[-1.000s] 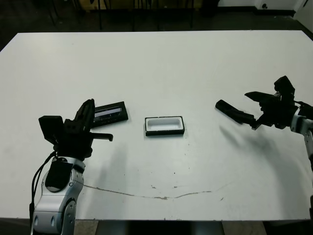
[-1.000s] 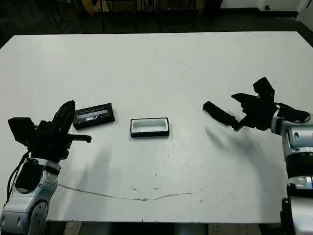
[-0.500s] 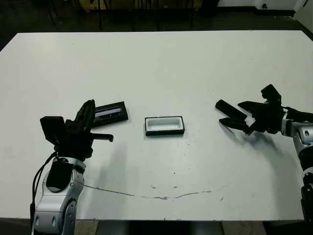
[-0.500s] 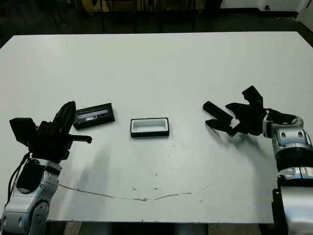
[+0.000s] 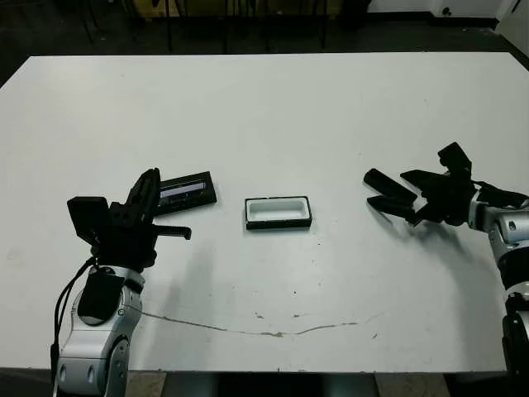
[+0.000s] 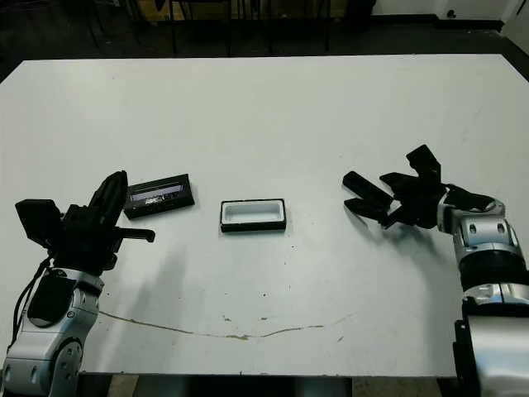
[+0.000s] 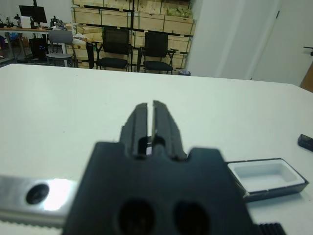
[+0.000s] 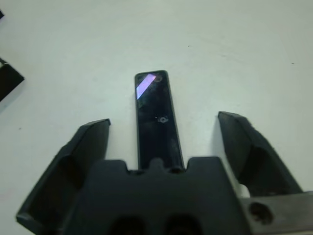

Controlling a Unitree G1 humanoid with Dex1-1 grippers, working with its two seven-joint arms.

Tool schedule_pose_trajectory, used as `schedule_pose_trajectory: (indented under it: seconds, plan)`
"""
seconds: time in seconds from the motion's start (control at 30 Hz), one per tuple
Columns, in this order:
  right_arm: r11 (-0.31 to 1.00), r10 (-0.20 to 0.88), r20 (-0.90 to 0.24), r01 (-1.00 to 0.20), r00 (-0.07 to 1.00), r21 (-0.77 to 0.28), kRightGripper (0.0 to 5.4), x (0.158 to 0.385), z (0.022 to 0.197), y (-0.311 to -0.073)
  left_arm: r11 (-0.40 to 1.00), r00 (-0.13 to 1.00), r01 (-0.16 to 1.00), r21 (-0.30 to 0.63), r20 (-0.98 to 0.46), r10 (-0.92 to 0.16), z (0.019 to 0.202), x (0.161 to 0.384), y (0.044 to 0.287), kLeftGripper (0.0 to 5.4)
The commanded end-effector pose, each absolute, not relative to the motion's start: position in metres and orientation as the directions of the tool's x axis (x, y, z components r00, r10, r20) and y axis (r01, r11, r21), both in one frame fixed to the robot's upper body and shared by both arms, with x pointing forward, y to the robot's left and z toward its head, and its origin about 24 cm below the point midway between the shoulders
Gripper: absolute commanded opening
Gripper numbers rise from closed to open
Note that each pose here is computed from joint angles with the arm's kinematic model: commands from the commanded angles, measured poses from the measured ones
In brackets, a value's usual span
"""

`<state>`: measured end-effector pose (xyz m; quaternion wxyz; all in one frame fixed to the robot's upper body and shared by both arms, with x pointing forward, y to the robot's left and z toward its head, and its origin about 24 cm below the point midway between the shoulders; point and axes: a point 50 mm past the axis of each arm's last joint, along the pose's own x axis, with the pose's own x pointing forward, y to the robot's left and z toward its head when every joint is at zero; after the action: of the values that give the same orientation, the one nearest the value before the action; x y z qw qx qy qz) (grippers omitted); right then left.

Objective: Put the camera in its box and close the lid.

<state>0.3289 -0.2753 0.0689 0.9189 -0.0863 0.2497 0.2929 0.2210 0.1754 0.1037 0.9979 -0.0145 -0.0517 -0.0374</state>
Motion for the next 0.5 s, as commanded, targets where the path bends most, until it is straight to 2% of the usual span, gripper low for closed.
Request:
schedule_pose_trajectory:
  seconds: [0.03,0.13,0.27,0.37,0.5]
  plan:
    - [0.825,0.457,-0.585,-0.566,0.670,-0.004,4.39,0.3161,0.0434,-0.2724,0.998,0.996,0.067,-0.004,0.061,-0.066,0.0966,0.2190,0.1785,0.00]
    - [0.794,0.463,-0.601,-0.606,0.651,-0.046,3.86,0.3154,0.0445,-0.2715,0.998,0.996,0.067,-0.009,0.060,-0.066,0.0967,0.2189,0.1786,0.00]
    - [0.766,0.492,-0.633,-0.642,0.598,-0.012,3.15,0.3151,0.0449,-0.2731,0.998,0.996,0.063,-0.011,0.062,-0.063,0.0970,0.2190,0.1782,0.00]
    - [0.723,0.501,-0.650,-0.689,0.571,-0.049,2.63,0.3154,0.0479,-0.2740,0.998,0.996,0.066,-0.011,0.064,-0.066,0.0975,0.2190,0.1779,0.00]
    - [0.705,0.497,-0.684,-0.708,0.535,-0.041,1.91,0.3161,0.0508,-0.2763,0.997,0.995,0.074,-0.017,0.067,-0.073,0.0979,0.2193,0.1780,0.00]
